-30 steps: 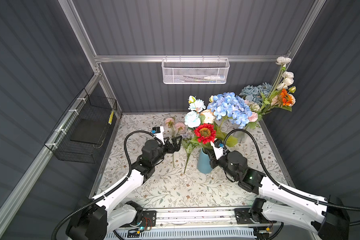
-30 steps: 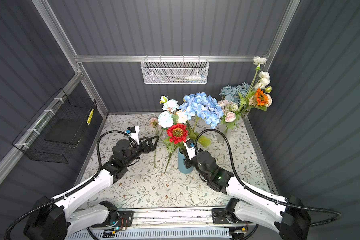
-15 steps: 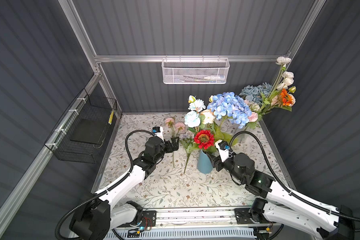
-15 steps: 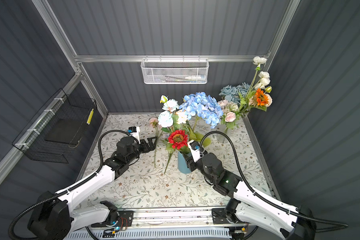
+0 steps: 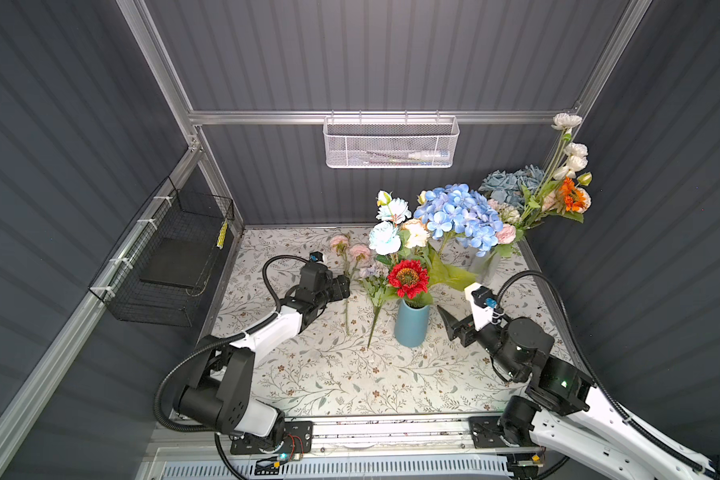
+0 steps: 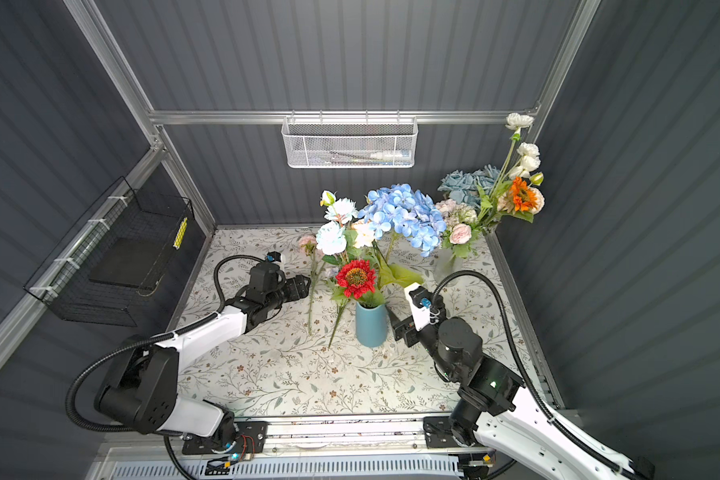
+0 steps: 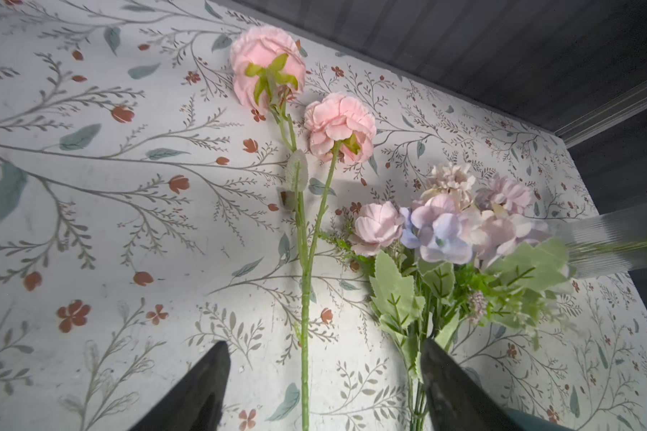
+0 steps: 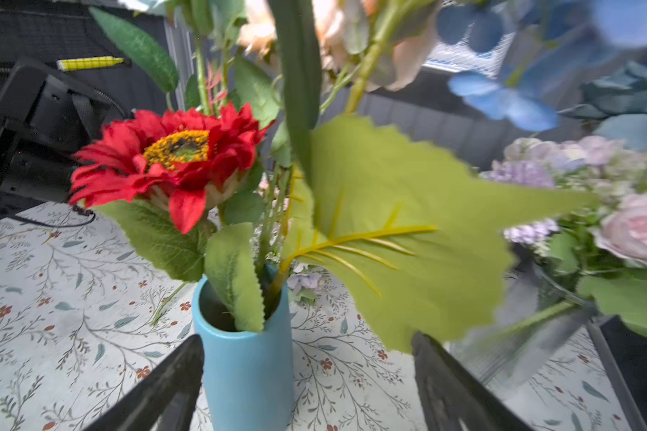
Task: Arrange the flowers into the vase
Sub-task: 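Open the right gripper and draw both grippers back from the teal vase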
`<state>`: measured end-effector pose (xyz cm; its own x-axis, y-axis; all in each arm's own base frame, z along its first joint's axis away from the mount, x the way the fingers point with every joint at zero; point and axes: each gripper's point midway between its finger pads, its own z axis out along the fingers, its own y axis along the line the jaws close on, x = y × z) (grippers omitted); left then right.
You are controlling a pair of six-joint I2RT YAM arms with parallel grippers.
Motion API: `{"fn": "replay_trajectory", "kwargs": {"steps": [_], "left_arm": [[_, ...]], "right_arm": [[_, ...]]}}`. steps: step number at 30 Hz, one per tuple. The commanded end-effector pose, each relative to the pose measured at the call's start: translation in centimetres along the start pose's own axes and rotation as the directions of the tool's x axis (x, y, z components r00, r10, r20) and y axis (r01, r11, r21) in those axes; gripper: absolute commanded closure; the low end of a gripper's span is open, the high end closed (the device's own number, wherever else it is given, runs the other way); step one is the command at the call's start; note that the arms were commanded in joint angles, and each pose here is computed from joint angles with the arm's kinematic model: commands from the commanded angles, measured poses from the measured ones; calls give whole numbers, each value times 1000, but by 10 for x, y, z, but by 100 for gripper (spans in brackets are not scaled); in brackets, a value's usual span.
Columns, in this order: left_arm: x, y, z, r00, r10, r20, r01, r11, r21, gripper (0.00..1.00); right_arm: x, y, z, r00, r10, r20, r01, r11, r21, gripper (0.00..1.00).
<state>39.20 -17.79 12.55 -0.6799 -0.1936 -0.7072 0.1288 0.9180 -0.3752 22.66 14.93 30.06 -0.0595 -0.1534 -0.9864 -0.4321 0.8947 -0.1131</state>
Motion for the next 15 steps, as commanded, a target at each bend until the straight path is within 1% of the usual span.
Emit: {"fn": "replay_trajectory", "kwargs": {"steps": [1, 3, 6, 10, 13, 15], "left_arm": [[20, 4, 14, 992, 61, -108, -63, 998, -10, 26], [28, 7, 21, 987, 71, -141, -74, 997, -16, 27], [40, 14, 30, 977, 91, -194, -102, 994, -45, 29], [53, 18, 38, 956, 139, -256, -164, 984, -75, 31], [61, 16, 42, 944, 169, -283, -200, 976, -84, 33], [66, 14, 44, 938, 189, -292, -224, 970, -92, 34]], "right_arm": [[-11, -20, -2, 998, 43, 41, -46, 996, 75, 6], [-8, -29, 2, 995, 88, 43, -92, 989, 114, 1], [2, -43, 8, 985, 168, 36, -171, 970, 170, 1], [14, -57, 14, 964, 261, 47, -264, 936, 234, 1], [19, -63, 14, 959, 280, 48, -282, 920, 273, 1], [19, -65, 14, 958, 281, 52, -284, 917, 279, 1]]}}
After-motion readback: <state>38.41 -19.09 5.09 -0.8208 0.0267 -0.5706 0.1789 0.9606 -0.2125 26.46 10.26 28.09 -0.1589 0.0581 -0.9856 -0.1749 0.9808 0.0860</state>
